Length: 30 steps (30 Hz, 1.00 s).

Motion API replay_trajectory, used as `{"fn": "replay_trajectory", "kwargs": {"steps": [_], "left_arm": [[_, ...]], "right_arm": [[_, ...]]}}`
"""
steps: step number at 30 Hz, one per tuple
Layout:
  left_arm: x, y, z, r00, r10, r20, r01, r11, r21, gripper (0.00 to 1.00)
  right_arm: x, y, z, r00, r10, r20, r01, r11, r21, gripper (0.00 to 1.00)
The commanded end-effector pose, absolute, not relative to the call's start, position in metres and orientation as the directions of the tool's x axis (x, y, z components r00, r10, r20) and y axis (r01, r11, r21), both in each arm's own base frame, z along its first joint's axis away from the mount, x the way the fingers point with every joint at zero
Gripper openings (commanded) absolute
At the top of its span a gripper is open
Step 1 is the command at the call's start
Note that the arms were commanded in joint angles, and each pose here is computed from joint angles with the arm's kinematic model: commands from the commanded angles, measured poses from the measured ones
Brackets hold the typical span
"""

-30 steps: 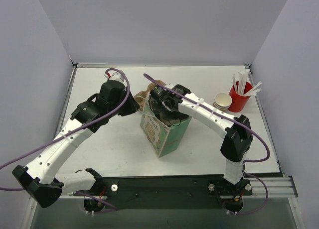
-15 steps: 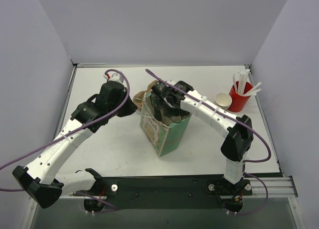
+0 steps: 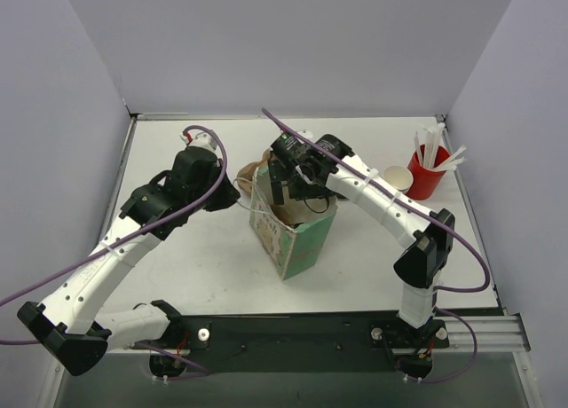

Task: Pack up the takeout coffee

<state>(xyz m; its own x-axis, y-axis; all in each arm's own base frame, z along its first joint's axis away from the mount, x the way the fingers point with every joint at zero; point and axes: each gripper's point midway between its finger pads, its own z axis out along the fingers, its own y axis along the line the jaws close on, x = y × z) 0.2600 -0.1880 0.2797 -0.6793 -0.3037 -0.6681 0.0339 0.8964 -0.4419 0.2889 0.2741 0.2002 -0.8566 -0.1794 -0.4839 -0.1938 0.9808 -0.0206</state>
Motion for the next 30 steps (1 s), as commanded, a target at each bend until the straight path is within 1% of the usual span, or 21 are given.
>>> {"fn": "replay_trajectory", "kwargs": {"steps": [1,6,14,19,26,30], "left_arm": [[0.256,-0.176,0.288,-0.665,-0.309,-0.68,0.012,0.906,-0.423,0.0],[0.251,-0.168,0.283,-0.678,-0.308,-0.668,-0.025,0.917,-0.397,0.0],[0.249,-0.166,0.287,-0.672,-0.315,-0.67,-0.026,0.914,-0.404,0.0],[0.25,-0.166,0.294,-0.664,-0.322,-0.675,-0.021,0.91,-0.414,0.02],[0.247,-0.167,0.302,-0.66,-0.329,-0.675,-0.01,0.902,-0.431,0.14],[0.246,-0.168,0.306,-0.659,-0.331,-0.675,-0.005,0.9,-0.436,0.15]], "right_arm": [[0.271,0.265,0.232,-0.849,-0.179,-0.496,-0.212,0.977,0.01,1.0],[0.264,0.269,0.257,-0.837,-0.165,-0.522,-0.237,0.969,0.074,1.0],[0.253,0.277,0.294,-0.811,-0.145,-0.567,-0.286,0.943,0.168,1.0],[0.258,0.271,0.326,-0.77,-0.091,-0.632,-0.277,0.939,0.202,1.0],[0.281,0.239,0.336,-0.739,-0.033,-0.673,-0.187,0.97,0.157,1.0],[0.286,0.227,0.343,-0.724,-0.009,-0.689,-0.159,0.975,0.155,1.0]]}}
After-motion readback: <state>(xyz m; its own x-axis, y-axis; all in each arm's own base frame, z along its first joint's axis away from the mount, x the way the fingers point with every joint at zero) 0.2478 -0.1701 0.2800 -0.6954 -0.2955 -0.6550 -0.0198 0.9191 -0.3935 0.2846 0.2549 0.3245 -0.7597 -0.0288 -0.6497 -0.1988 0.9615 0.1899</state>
